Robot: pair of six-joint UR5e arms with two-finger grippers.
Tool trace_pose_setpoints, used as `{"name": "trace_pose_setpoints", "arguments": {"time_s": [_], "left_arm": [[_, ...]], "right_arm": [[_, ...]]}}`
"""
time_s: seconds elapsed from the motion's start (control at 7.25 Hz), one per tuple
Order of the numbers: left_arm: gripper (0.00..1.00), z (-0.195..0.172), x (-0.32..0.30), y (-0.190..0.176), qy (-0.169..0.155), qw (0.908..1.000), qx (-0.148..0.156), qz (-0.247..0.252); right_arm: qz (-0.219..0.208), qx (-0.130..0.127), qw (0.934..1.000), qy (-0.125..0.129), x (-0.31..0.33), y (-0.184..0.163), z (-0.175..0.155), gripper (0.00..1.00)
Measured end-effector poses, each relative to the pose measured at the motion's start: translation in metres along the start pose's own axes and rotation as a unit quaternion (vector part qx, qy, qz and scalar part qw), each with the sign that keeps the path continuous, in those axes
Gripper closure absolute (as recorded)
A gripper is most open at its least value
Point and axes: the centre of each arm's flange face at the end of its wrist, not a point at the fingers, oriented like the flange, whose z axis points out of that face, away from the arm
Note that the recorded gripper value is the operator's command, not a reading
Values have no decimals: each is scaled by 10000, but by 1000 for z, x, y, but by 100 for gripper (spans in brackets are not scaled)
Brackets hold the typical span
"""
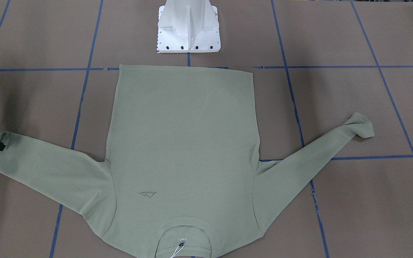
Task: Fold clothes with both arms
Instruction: 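Lower the right gripper and grasp the cuff of the sleeve nearest it, then carry the sleeve cuff with the right gripper across toward the collar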
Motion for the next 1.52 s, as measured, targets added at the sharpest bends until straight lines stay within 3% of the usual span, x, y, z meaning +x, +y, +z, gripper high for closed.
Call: {"name": "trace_pose_setpoints", "arguments": {"time_s": [0.14,0.28,0.41,0.96,1.24,1.52], "left_arm": [[0,0,0,0,2,10000,-1,-1],[0,0,0,0,10,10000,-1,-2],[0,1,0,0,27,10000,-5,-9],[0,0,1,0,49,10000,0,-6],[0,0,1,-1,53,10000,10,5],[0,-1,4,-3,150,9999,35,22]], "right_arm": [[-2,3,10000,22,0,-2,2,50],[2,5,10000,41,0,-3,4,80],[10,6,10000,50,1,-4,4,100],[-16,27,10000,-25,-5,-3,-3,100],[-101,208,9990,-386,-32,7,-54,100],[-74,629,9947,-812,-105,42,-124,100]]}}
